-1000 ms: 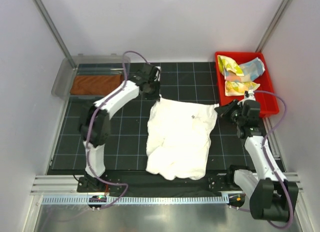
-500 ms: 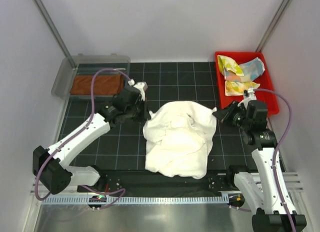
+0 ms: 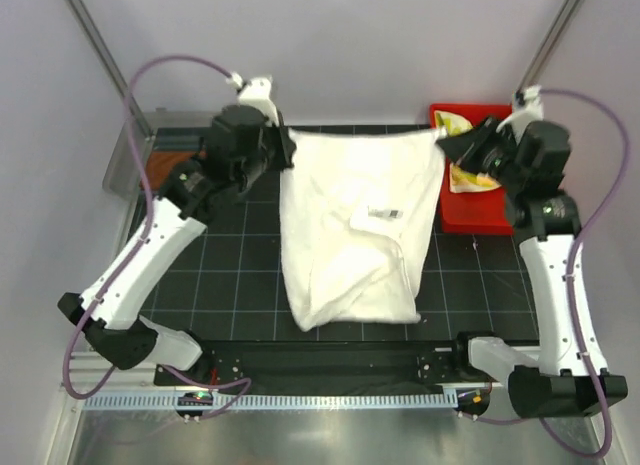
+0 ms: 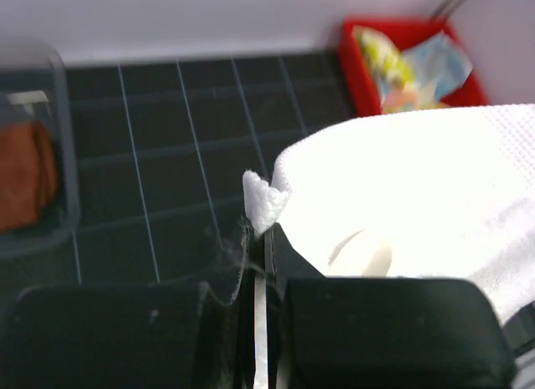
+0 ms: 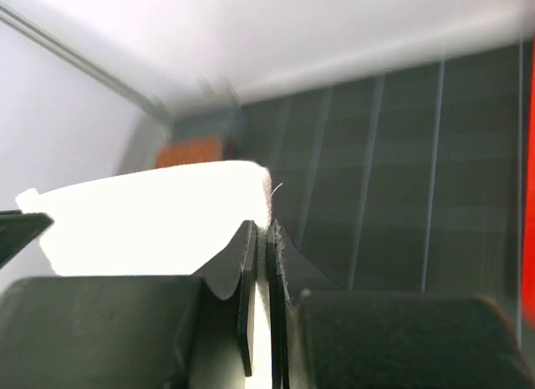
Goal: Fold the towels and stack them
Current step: Flatten out the crumpled towel
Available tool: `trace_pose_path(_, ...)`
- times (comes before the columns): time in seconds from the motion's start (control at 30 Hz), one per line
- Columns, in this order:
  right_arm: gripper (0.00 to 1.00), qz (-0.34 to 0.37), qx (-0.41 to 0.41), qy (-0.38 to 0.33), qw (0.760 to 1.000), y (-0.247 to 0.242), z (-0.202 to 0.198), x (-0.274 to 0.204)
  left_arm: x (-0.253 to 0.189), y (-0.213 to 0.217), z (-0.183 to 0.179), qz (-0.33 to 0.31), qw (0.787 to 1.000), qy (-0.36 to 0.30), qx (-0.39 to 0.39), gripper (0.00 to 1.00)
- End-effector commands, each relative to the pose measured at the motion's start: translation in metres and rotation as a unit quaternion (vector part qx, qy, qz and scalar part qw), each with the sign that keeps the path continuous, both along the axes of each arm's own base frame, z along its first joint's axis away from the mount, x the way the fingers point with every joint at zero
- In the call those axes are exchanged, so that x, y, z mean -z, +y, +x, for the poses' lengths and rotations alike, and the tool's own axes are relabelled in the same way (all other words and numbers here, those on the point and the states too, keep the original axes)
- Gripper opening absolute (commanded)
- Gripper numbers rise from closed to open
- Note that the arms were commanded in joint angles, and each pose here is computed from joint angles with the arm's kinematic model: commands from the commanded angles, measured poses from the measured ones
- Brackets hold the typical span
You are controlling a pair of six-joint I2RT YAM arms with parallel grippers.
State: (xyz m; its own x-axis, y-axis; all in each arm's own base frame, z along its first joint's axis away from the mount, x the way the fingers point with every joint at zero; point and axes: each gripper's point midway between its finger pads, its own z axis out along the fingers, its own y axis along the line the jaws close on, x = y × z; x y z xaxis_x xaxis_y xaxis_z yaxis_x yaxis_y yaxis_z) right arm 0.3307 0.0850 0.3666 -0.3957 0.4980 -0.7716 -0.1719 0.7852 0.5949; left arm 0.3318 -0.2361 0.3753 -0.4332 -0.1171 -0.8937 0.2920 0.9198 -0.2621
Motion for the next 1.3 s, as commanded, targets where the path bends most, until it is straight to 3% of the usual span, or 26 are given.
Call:
trace_pose_path(0.0, 0.01, -0.045, 0.014, -0.221, 0.974, -0.008, -0.011, -0.167, -0.105, 0.035, 0.012, -0.005, 0.991, -0.118, -0.068, 0.00)
trace_pose_path(0.03, 0.01, -0.047, 0.014, -0.241, 0.969, -0.008, -0.010, -0.186, -0.151, 0.044, 0.004, -0.028, 0.984, -0.163, -0.072, 0.00)
trace_pose_path(0.07, 0.01, -0.044, 0.017, -0.241, 0.969, -0.009, 0.006, -0.193, -0.169, 0.047, 0.003, -0.036, 0.980, -0.180, -0.072, 0.00)
trace_pose_path(0.1, 0.01, -0.039, 0.022, -0.278, 0.959, -0.009, -0.004, -0.228, -0.175, 0.044, 0.006, -0.034, 0.979, -0.187, -0.071, 0.00)
trace_pose_path(0.17, 0.01, -0.025, 0.014, -0.281, 0.959, -0.006, 0.009, -0.241, -0.207, 0.054, -0.003, -0.052, 0.971, -0.221, -0.076, 0.00)
trace_pose_path(0.23, 0.01, -0.015, 0.002, -0.310, 0.951, -0.001, -0.006, -0.269, -0.223, 0.067, -0.016, -0.070, 0.965, -0.239, -0.085, 0.00)
trace_pose_path(0.33, 0.01, -0.009, -0.011, -0.328, 0.945, 0.003, -0.030, -0.279, -0.231, 0.076, -0.040, -0.092, 0.960, -0.255, -0.064, 0.00)
trace_pose_path(0.37, 0.01, -0.011, -0.011, -0.331, 0.944, 0.003, -0.037, -0.278, -0.211, 0.069, -0.039, -0.084, 0.966, -0.238, -0.051, 0.00)
trace_pose_path(0.57, 0.01, -0.027, 0.004, -0.324, 0.946, -0.002, -0.105, -0.248, -0.201, 0.085, -0.083, -0.132, 0.962, -0.237, -0.018, 0.00)
trace_pose_path(0.73, 0.01, -0.026, -0.018, -0.331, 0.943, 0.005, -0.146, -0.240, -0.199, 0.074, -0.119, -0.178, 0.956, -0.224, 0.059, 0.00)
trace_pose_path(0.87, 0.01, 0.023, -0.078, -0.408, 0.909, 0.024, -0.210, -0.270, -0.227, 0.060, -0.170, -0.260, 0.922, -0.235, 0.166, 0.00)
trace_pose_path(1.0, 0.01, 0.083, -0.104, -0.497, 0.858, 0.028, -0.280, -0.325, -0.278, 0.062, -0.227, -0.354, 0.858, -0.267, 0.258, 0.00)
trace_pose_path(1.07, 0.01, 0.115, -0.114, -0.512, 0.844, 0.029, -0.302, -0.341, -0.299, 0.072, -0.249, -0.388, 0.833, -0.279, 0.279, 0.00)
trace_pose_path(1.1, 0.01, 0.117, -0.116, -0.535, 0.829, 0.029, -0.318, -0.353, -0.305, 0.075, -0.254, -0.395, 0.827, -0.284, 0.282, 0.00)
trace_pose_path(1.27, 0.01, 0.121, -0.078, -0.565, 0.813, 0.026, -0.335, -0.380, -0.320, 0.085, -0.261, -0.406, 0.818, -0.300, 0.275, 0.00)
